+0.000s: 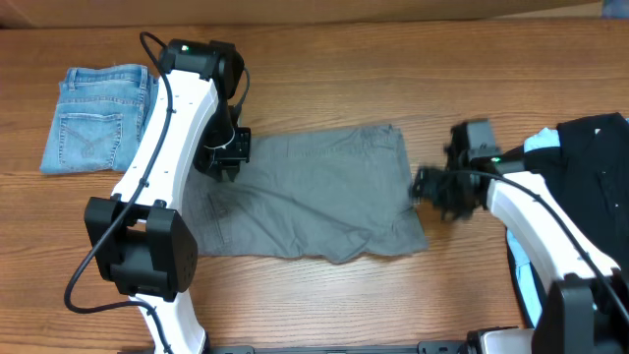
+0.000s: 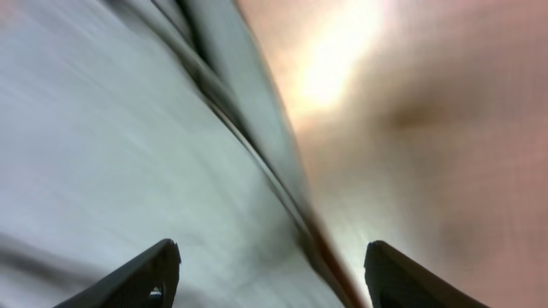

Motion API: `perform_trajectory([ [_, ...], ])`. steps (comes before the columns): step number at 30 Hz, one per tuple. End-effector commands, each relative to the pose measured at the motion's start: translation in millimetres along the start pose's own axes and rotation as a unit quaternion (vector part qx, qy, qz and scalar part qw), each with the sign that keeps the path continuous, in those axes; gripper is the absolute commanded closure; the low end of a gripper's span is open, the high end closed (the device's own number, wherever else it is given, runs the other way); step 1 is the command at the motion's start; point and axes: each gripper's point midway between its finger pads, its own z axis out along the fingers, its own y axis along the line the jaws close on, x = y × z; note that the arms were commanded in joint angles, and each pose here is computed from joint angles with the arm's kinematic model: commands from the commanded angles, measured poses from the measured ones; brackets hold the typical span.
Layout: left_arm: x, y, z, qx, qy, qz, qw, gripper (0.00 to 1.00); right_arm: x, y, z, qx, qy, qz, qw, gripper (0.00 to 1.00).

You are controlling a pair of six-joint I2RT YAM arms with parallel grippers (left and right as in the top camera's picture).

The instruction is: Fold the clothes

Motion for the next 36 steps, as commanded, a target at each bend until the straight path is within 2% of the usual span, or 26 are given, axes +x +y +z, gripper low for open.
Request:
perform_trajectory([
  [1, 9.8, 2.8, -20.5, 0.008, -0.033, -0.016, 0.999, 0.76, -32.8, 27.7, -15.9, -0.052, -0.061, -0.035, 0.996, 0.31],
  [6, 16.5, 3.9, -33.3, 0.014, -0.056, -0.021, 0.998, 0.69, -63.1, 55.5, -1.6, -0.119, -0.102, -0.057, 0.986, 0.34],
  [10, 21.8, 5.2, -29.5, 0.012, -0.048, -0.027, 0.998, 0.65, -71.4, 72.1, 21.5, -0.17, -0.096, -0.071, 0.978, 0.34],
  [15, 27.4, 7.1, -6.9, 0.005, -0.017, -0.035, 0.999, 0.67, -73.0, 83.4, 47.0, -0.216, -0.082, -0.083, 0.969, 0.43],
  [20, 18.9, 5.6, 19.6, 0.005, -0.017, -0.043, 0.999, 0.64, -72.7, 77.6, 61.8, -0.207, -0.076, -0.078, 0.972, 0.43],
  [21, 17.4, 5.2, 24.8, 0.005, -0.018, -0.043, 0.999, 0.63, -72.1, 77.6, 63.1, -0.208, -0.074, -0.078, 0.972, 0.46],
  [24, 15.7, 5.2, 39.7, 0.005, -0.015, -0.043, 0.999, 0.58, -71.0, 77.1, 64.4, -0.207, -0.071, -0.077, 0.973, 0.63],
  [26, 16.8, 5.7, 50.0, 0.003, -0.01, -0.043, 0.999, 0.57, -71.4, 77.2, 64.3, -0.207, -0.072, -0.077, 0.973, 0.66],
  [29, 20.4, 6.6, 61.5, 0.001, 0.0, -0.043, 0.999, 0.57, -71.6, 76.5, 64.6, -0.205, -0.073, -0.077, 0.973, 0.67],
  [30, 21.2, 6.8, 63.8, 0.0, 0.002, -0.043, 0.999, 0.57, -72.1, 75.3, 65.2, -0.201, -0.074, -0.076, 0.974, 0.64],
  [32, 23.1, 7.5, 68.7, -0.001, 0.007, -0.044, 0.999, 0.58, -75.2, 70.3, 67.1, -0.186, -0.083, -0.073, 0.976, 0.46],
  [36, 23.3, 7.7, 71.0, -0.001, 0.008, -0.043, 0.999, 0.58, -76.8, 69.0, 69.4, -0.178, -0.088, -0.074, 0.977, 0.51],
])
